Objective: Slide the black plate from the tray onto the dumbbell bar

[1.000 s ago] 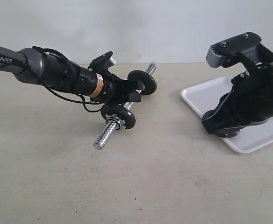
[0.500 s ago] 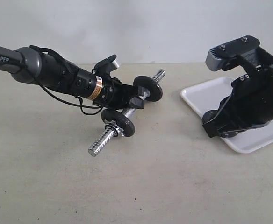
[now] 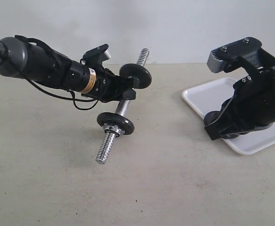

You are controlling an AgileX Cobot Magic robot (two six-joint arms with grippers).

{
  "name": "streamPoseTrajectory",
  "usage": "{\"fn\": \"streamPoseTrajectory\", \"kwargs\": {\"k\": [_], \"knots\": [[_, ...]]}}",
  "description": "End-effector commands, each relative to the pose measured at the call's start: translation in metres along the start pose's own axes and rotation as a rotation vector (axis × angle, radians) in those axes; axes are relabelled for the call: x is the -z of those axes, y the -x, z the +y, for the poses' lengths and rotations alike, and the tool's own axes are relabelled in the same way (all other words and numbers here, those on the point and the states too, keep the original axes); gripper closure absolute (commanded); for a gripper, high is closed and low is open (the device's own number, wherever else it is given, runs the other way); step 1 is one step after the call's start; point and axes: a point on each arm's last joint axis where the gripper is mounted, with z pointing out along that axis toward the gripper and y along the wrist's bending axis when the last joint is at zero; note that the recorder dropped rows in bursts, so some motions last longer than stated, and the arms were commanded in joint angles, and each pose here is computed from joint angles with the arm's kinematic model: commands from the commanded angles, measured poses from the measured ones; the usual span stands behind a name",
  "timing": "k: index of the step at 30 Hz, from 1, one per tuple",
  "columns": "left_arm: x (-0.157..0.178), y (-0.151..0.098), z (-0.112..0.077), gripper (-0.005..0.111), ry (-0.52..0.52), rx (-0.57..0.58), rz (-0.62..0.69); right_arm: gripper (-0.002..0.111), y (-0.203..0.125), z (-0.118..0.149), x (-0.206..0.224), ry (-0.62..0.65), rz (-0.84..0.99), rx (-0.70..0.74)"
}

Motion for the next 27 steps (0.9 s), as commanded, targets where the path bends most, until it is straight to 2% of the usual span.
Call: {"fn": "streamPoseTrajectory", "kwargs": {"k": [1, 9, 16, 21, 23, 24, 27], "knots": [[0.036, 0.022, -0.014, 0.102, 0.042, -0.009, -0.120, 0.109, -0.002, 0.000, 0.000, -0.003, 0.007, 0.006], [0.039, 0.010, -0.006, 0.102, 0.104, -0.011, -0.109, 0.109, -0.002, 0.000, 0.000, -0.002, 0.006, 0.004], [0.039, -0.001, 0.008, 0.102, 0.215, -0.036, -0.112, 0.109, -0.002, 0.000, 0.000, -0.002, 0.006, 0.004], [0.041, -0.002, 0.010, 0.102, 0.247, -0.099, -0.111, 0.109, -0.002, 0.000, 0.000, -0.003, 0.006, 0.005], [0.046, 0.000, 0.011, 0.102, 0.287, -0.165, -0.126, 0.109, -0.002, 0.000, 0.000, -0.003, 0.006, 0.005], [0.052, 0.003, 0.011, 0.102, 0.320, -0.244, -0.135, 0.109, -0.002, 0.000, 0.000, -0.001, 0.008, 0.004], [0.067, 0.006, 0.011, 0.102, 0.383, -0.273, -0.169, 0.109, -0.002, 0.000, 0.000, -0.001, 0.008, 0.004]]}}
